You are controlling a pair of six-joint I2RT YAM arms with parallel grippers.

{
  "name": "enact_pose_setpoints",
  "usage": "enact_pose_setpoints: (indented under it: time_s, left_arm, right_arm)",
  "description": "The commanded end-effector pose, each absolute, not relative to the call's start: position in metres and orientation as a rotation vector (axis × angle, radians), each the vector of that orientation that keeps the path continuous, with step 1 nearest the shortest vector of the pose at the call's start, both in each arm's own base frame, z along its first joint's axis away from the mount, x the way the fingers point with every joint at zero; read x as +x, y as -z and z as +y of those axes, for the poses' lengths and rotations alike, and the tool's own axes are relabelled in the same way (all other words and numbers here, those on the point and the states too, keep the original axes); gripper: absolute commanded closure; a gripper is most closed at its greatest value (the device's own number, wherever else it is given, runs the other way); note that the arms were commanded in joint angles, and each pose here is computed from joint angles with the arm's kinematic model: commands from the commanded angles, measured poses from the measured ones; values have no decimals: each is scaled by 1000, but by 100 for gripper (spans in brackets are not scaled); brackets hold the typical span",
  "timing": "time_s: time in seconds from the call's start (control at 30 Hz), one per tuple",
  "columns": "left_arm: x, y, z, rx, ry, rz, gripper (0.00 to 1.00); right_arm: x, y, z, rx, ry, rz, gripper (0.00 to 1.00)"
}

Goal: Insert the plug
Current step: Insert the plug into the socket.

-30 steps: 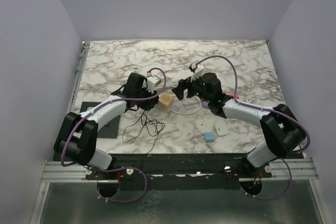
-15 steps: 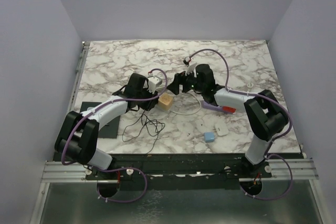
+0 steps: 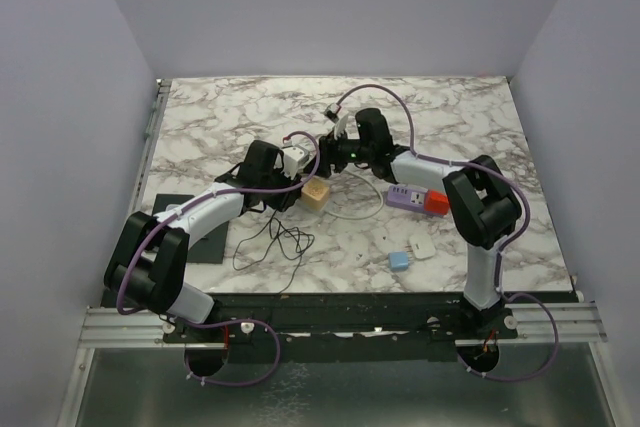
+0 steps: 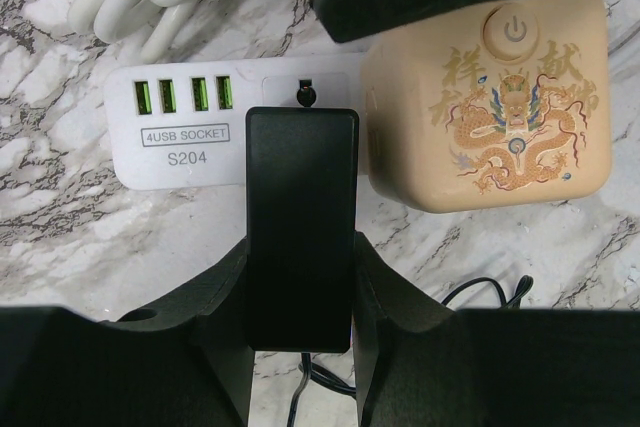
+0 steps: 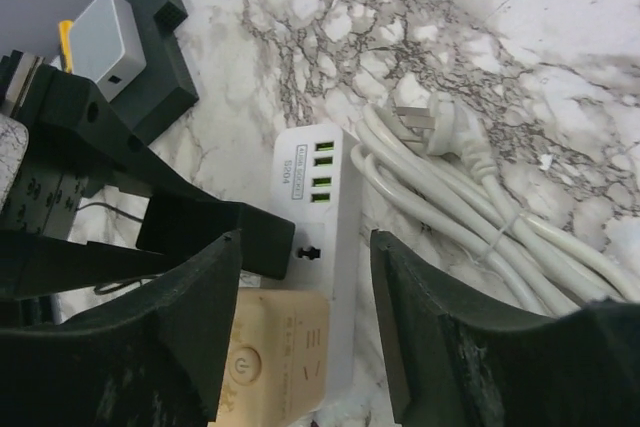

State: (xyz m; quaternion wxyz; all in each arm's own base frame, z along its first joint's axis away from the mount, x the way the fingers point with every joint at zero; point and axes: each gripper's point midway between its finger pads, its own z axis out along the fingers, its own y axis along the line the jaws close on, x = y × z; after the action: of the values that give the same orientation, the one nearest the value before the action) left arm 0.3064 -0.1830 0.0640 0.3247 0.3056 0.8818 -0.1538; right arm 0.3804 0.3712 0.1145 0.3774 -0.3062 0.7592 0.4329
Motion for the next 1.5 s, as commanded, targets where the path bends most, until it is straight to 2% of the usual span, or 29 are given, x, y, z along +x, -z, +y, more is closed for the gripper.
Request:
enact_pose_setpoints:
  time_s: [0.0,0.13,0.23,0.3,0.8,1.47]
  left_arm:
    - [291,-52,-180,831,403,2367,100]
    - [291,-50,-179,838,398,2372,100]
    - [291,-50,-179,839,399,2372,100]
    - [291,-51,-179,839,397,2371,100]
    - [293,-53,-181,846,401,2367,100]
    - [285,-42,-178,864,400,2396,100]
  right_arm:
    - [366,-114,379,-889,-1230,1920,49]
    - [358,-123,387,-923,-1342,1885,78]
    - [350,-128,391,-939,-1427,1859,91]
    - [343,-131,394,-952,-1491,1838,95]
    - [344,-116,407,-902,-1662,1874,100]
    - [351,-92,402,-989,-1561,1999,100]
